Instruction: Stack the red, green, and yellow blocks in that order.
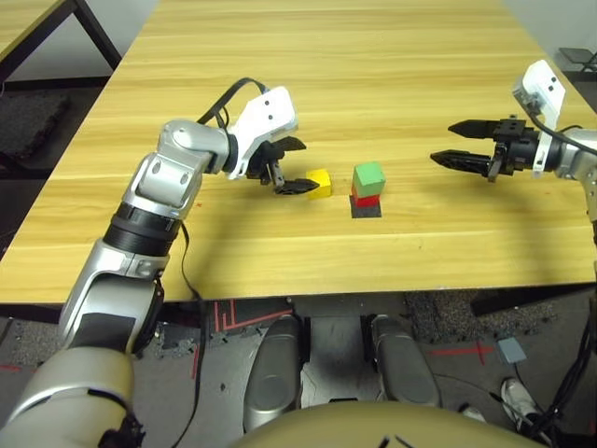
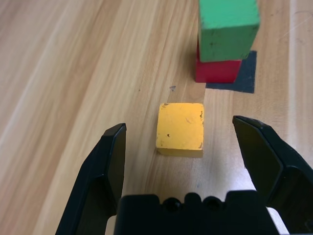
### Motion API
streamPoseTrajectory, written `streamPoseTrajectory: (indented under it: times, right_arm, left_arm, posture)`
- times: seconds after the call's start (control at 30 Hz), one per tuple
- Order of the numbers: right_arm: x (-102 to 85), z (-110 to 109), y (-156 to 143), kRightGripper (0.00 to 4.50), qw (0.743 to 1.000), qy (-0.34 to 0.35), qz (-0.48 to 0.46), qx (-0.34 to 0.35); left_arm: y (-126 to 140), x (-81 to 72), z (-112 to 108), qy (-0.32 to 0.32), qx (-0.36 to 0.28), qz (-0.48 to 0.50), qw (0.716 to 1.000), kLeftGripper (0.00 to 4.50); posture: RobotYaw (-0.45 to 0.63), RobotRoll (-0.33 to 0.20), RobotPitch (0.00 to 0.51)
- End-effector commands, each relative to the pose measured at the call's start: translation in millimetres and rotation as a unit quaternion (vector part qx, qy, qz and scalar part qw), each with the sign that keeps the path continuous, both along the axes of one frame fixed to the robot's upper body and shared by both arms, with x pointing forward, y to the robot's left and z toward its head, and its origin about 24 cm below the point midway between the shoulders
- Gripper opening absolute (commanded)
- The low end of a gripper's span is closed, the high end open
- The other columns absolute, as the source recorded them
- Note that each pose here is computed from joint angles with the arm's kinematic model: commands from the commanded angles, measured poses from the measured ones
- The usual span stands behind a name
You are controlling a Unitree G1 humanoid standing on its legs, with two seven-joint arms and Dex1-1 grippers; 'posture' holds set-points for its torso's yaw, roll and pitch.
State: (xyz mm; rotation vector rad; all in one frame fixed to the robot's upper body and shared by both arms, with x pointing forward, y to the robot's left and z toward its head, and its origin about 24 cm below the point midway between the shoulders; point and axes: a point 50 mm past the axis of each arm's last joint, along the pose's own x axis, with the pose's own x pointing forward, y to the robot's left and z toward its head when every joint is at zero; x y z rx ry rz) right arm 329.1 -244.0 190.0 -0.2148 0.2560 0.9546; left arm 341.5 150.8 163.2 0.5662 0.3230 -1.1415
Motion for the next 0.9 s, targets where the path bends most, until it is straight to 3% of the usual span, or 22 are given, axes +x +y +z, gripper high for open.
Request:
streamPoseTrajectory:
  times: [0.03, 0.4, 0.5, 0.57, 0.7, 0.9]
  right_arm:
    - [-4.6, 5, -3, 4.50, 1.000, -0.006, 0.000, 0.007]
    - [-14.7, 10, 8, 4.50, 0.998, -0.011, 0.053, 0.032]
    - [-14.9, 11, 10, 4.50, 0.998, -0.013, 0.058, 0.033]
    - [-14.9, 12, 11, 4.50, 0.997, -0.014, 0.061, 0.034]
    - [-14.8, 12, 13, 4.50, 0.997, -0.014, 0.074, 0.033]
    - [-14.0, 13, 12, 4.50, 0.996, -0.014, 0.083, 0.028]
  left_arm:
    - [-5, 5.3, -8, 0.004, 0.014, -0.008, 1.000, 4.45]
    - [-6, 11.7, -33, 0.043, 0.017, 0.000, 0.999, 4.45]
    - [-5, 12.3, -35, 0.052, 0.010, 0.014, 0.999, 3.87]
    - [-5, 13.3, -32, 0.046, 0.003, 0.021, 0.999, 3.16]
    - [-2, 15.7, -2, 0.012, -0.005, 0.021, 1.000, 1.91]
    - [-1, 13.7, 60, -0.048, -0.004, 0.007, 0.999, 1.91]
  posture:
    - [0.17, -0.019, 0.119]
    - [0.15, -0.014, 0.119]
    - [0.15, -0.014, 0.115]
    - [0.16, -0.014, 0.113]
    - [0.17, -0.015, 0.108]
    - [0.19, -0.009, 0.104]
